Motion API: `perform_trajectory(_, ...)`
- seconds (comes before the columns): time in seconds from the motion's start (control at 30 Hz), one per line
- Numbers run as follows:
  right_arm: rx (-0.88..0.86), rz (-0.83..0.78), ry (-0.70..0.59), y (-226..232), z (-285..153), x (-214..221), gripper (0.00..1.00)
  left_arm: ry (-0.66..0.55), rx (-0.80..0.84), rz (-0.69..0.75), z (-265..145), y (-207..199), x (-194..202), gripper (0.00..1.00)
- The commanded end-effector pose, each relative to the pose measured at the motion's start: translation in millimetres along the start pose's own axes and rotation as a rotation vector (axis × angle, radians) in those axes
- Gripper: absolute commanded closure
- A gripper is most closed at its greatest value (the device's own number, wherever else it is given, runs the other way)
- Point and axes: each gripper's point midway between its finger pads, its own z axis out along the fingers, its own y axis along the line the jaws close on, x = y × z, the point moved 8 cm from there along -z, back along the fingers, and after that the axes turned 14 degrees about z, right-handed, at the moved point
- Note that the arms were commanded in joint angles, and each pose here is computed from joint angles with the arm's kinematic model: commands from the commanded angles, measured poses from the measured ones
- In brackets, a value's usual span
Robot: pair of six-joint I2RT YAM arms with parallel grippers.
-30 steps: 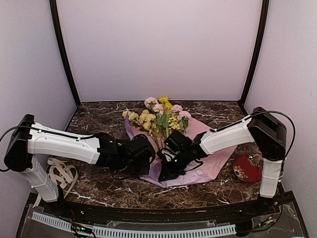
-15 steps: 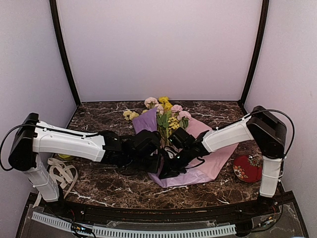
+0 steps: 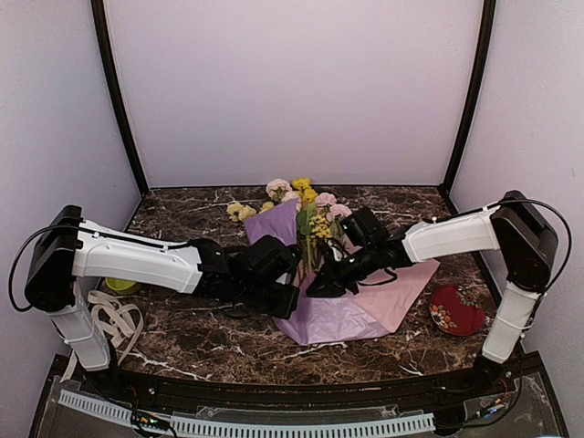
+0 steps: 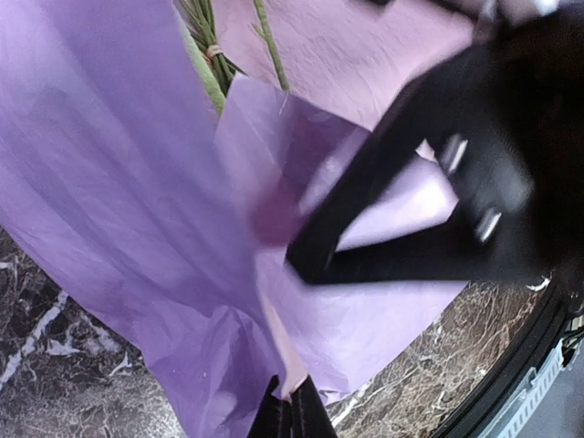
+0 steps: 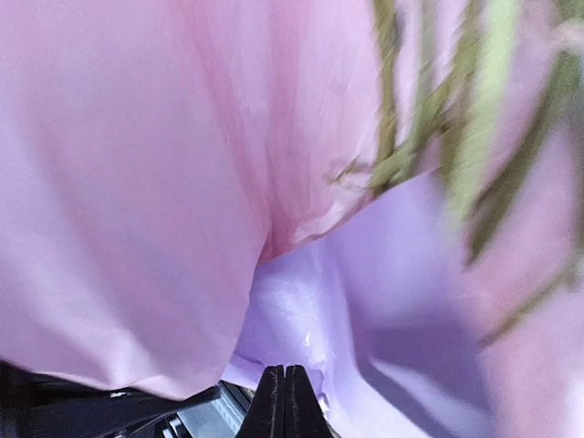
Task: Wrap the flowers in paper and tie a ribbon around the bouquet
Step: Fold the 1/4-folded wrapping paper at the center of the board.
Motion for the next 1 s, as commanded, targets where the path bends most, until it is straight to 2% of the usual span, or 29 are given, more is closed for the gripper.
perform_trajectory(0.0, -0.043, -0.021, -0.107, 10.1, -37.9, -20.6, 0.99, -0.005, 0.067, 0.072, 2.2, -8.7, -6.7, 1.00)
perform_trajectory(0.13, -0.047, -0.085, -0.181, 33.3, -54.0, -36.3, 0.81, 0.003, 0.091, 0.110, 6.5, -12.2, -7.5, 1.00)
perform_trajectory(0.33, -0.151, -0.093, -0.286, 60.9, -72.8, -55.6, 0.59, 0.013, 0.101, 0.130, 9.7, -13.0, -5.7, 1.00)
perform_trajectory(0.57, -0.171, -0.112, -0.301, 72.0, -75.0, -63.1, 0.48, 0.021, 0.119, 0.141, 15.1, -15.2, -5.0, 1.00)
perform_trajectory(0.73, -0.213, -0.124, -0.306, 79.0, -78.3, -62.9, 0.47, 0.034, 0.129, 0.156, 16.2, -15.6, -2.6, 1.00)
perform_trajectory(0.97, -0.263, -0.176, -0.330, 93.9, -90.4, -57.7, 0.35, 0.032, 0.134, 0.173, 15.6, -16.1, -2.9, 1.00)
